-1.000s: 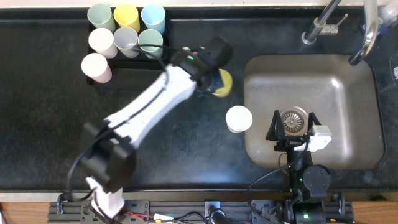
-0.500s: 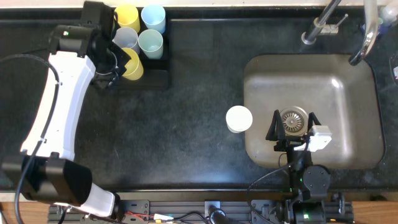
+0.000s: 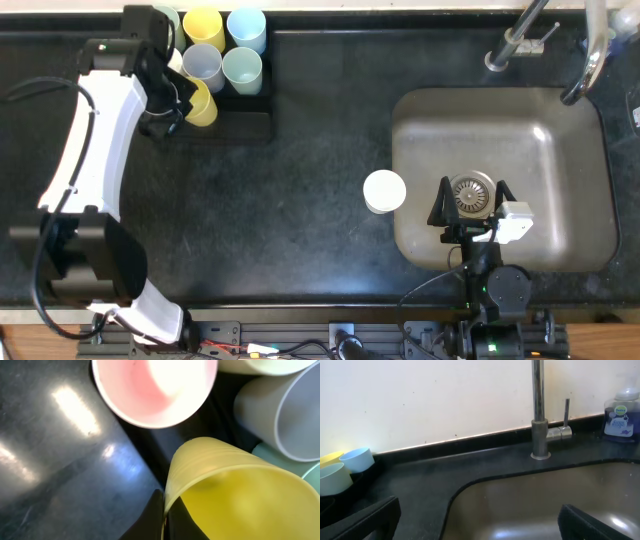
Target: Store Cups
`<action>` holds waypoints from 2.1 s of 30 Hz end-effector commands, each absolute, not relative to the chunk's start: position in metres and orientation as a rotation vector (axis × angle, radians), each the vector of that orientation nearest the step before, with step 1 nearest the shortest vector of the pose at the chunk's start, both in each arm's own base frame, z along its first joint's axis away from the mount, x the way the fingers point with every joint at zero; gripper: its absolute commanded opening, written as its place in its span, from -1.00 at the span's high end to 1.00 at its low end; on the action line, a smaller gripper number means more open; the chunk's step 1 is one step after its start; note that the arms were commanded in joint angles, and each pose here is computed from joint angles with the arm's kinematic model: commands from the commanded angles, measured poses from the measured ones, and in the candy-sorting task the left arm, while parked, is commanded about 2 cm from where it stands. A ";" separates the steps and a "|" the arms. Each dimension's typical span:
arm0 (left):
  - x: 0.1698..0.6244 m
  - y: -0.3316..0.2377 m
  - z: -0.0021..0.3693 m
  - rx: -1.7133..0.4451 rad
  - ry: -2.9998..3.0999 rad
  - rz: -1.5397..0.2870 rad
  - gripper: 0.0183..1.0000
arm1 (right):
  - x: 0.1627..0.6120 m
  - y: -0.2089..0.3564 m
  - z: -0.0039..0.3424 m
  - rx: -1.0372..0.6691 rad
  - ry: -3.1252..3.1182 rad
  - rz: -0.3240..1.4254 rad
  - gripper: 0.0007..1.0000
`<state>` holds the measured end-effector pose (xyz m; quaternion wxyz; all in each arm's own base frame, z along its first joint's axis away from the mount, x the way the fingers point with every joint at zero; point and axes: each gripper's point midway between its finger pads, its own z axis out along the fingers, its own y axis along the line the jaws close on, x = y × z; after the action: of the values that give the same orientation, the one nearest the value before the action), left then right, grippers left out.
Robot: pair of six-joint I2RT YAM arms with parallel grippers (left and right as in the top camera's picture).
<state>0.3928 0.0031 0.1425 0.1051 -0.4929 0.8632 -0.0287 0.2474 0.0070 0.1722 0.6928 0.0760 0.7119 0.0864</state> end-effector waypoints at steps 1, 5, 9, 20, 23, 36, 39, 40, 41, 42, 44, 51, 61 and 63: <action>0.399 0.008 0.131 -1.487 2.529 -0.059 0.92 | 0.248 0.006 0.169 0.179 1.590 0.195 -1.00; 0.400 0.008 0.123 -1.493 2.541 -0.047 0.92 | 0.248 0.006 0.169 0.179 1.590 0.195 -1.00; 0.401 0.008 0.111 -1.505 2.563 -0.024 0.92 | 0.248 0.006 0.169 0.179 1.590 0.195 -1.00; 0.402 0.014 0.094 -1.514 2.577 0.052 0.92 | 0.248 0.006 0.168 0.179 1.591 0.195 -1.00; 0.406 0.013 0.088 -1.513 2.575 0.047 0.92 | 0.248 0.006 0.168 0.179 1.591 0.195 -1.00; 0.408 0.011 0.081 -1.510 2.586 0.052 -0.24 | 0.248 0.006 0.169 0.179 1.590 0.195 -0.99; 0.408 0.009 0.082 -1.509 2.589 0.040 -1.00 | 0.248 0.006 0.169 0.179 1.591 0.195 -1.00; 0.408 0.008 0.084 -1.507 2.588 0.032 -1.00 | 0.248 0.006 0.169 0.179 1.590 0.195 -1.00; 0.409 0.007 0.087 -1.503 2.586 0.022 -1.00 | 0.248 0.006 0.169 0.179 1.590 0.195 -1.00; 0.409 0.006 0.091 -1.497 2.579 0.014 -1.00 | 0.248 0.006 0.169 0.179 1.590 0.195 -0.99; 0.409 0.004 0.103 -1.478 2.560 -0.010 -1.00 | 0.248 0.006 0.169 0.179 1.590 0.195 -1.00; 0.387 -0.009 0.181 -1.378 2.466 -0.130 -1.00 | 0.248 0.006 0.169 0.179 1.590 0.195 -1.00; 0.217 0.010 0.304 -0.860 2.478 -0.064 -1.00 | 0.248 0.006 0.169 0.179 1.590 0.195 -0.99; 0.178 0.013 0.304 -0.780 2.480 -0.051 -1.00 | 0.248 0.006 0.169 0.179 1.590 0.195 -1.00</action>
<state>0.2176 0.0031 0.3038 0.2445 -0.3687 0.8952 -0.0532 0.2474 0.0071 0.1721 0.6926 0.0758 0.7121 0.0865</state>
